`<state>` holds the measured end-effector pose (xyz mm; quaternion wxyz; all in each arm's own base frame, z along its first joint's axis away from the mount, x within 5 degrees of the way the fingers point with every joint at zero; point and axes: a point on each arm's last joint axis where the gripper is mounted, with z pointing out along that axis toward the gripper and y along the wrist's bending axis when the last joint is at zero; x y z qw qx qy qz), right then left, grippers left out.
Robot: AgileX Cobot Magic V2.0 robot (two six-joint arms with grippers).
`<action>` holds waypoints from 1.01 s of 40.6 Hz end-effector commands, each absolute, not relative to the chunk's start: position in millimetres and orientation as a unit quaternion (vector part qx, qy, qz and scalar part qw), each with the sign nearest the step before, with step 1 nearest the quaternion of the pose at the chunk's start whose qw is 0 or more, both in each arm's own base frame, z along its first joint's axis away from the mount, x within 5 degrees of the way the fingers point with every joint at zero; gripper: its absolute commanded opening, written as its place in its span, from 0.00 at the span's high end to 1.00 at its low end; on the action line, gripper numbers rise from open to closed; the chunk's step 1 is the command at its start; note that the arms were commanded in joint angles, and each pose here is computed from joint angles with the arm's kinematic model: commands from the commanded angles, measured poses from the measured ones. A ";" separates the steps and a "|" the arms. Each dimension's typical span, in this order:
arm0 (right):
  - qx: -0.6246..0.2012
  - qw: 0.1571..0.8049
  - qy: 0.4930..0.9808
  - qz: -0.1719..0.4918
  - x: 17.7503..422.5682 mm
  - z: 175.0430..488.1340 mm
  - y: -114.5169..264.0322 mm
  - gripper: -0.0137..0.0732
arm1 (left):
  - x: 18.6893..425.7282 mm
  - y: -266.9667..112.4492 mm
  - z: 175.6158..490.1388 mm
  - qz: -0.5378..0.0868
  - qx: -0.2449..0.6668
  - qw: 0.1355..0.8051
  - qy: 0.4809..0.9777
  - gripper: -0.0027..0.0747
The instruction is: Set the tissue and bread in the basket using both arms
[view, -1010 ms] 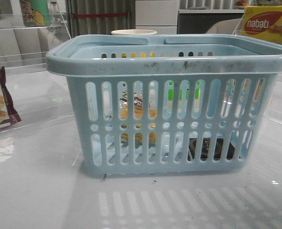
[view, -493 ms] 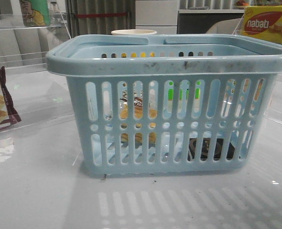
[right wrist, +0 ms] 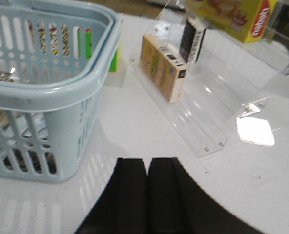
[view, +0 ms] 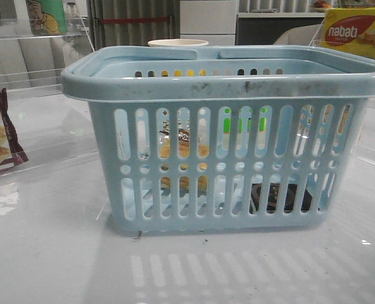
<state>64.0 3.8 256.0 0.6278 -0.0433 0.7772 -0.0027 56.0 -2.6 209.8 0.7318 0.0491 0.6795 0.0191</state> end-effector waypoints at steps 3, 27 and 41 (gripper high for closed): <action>-0.022 0.728 0.684 -0.028 59.3 239.6 -0.4 0.81 | 53.5 -1.6 218.8 0.021 0.040 0.766 0.641 0.85; -0.014 0.753 0.657 -0.027 54.8 209.3 -0.9 0.81 | 53.5 -1.6 218.8 0.021 0.040 0.766 0.641 0.85; 0.010 0.765 0.645 0.002 54.3 212.2 -0.7 0.81 | 53.5 -1.6 218.8 0.021 0.040 0.766 0.641 0.85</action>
